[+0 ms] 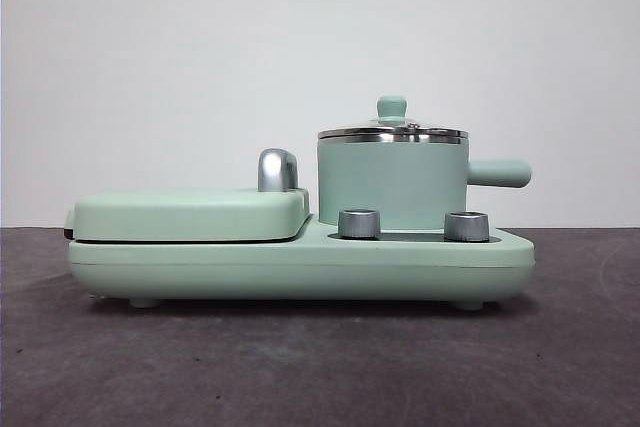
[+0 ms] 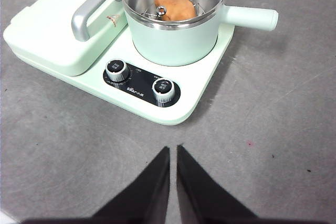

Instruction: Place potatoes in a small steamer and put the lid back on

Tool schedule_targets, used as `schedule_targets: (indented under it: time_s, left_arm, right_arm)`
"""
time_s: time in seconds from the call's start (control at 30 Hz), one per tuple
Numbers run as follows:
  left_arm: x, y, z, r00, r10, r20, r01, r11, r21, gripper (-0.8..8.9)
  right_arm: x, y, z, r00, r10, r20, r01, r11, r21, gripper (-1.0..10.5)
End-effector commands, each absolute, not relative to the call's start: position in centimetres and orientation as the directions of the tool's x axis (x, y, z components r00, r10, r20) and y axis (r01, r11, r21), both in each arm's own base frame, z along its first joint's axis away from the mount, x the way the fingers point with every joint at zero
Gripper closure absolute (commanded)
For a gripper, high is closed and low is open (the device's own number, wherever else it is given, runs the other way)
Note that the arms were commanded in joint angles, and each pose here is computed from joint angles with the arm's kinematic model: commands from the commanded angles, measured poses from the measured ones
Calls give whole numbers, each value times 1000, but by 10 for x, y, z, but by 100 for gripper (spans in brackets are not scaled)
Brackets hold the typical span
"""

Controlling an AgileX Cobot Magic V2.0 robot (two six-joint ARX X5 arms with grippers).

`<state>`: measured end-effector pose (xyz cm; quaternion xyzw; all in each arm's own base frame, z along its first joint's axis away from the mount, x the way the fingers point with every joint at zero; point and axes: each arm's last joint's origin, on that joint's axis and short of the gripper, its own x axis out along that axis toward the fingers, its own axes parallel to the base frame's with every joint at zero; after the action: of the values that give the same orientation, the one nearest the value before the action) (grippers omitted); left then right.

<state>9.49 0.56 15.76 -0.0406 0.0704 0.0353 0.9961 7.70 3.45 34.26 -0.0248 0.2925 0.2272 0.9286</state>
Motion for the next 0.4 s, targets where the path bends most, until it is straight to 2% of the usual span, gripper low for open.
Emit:
schedule_targets:
  time_s: [0.03, 0.1, 0.2, 0.27, 0.4]
  left_arm:
    - [96, 6, 152, 986, 68, -150, -79, 995, -68, 808]
    - [96, 6, 152, 986, 68, -150, -79, 995, -68, 808]
    - [96, 6, 152, 986, 68, -150, -79, 995, -68, 808]
    - [96, 6, 152, 986, 68, -150, -79, 995, -68, 808]
    - [96, 6, 152, 986, 68, -150, -79, 995, -68, 808]
  right_arm:
    - [78, 35, 347, 747, 407, -526, -458, 888, 37, 928]
    - [78, 35, 348, 756, 406, -514, -458, 889, 29, 928]
    - [87, 36, 340, 810, 399, -431, -453, 891, -26, 928]
    - [93, 35, 324, 857, 383, -344, -422, 906, -42, 928]
    - [103, 28, 269, 931, 314, -187, -328, 943, -47, 928]
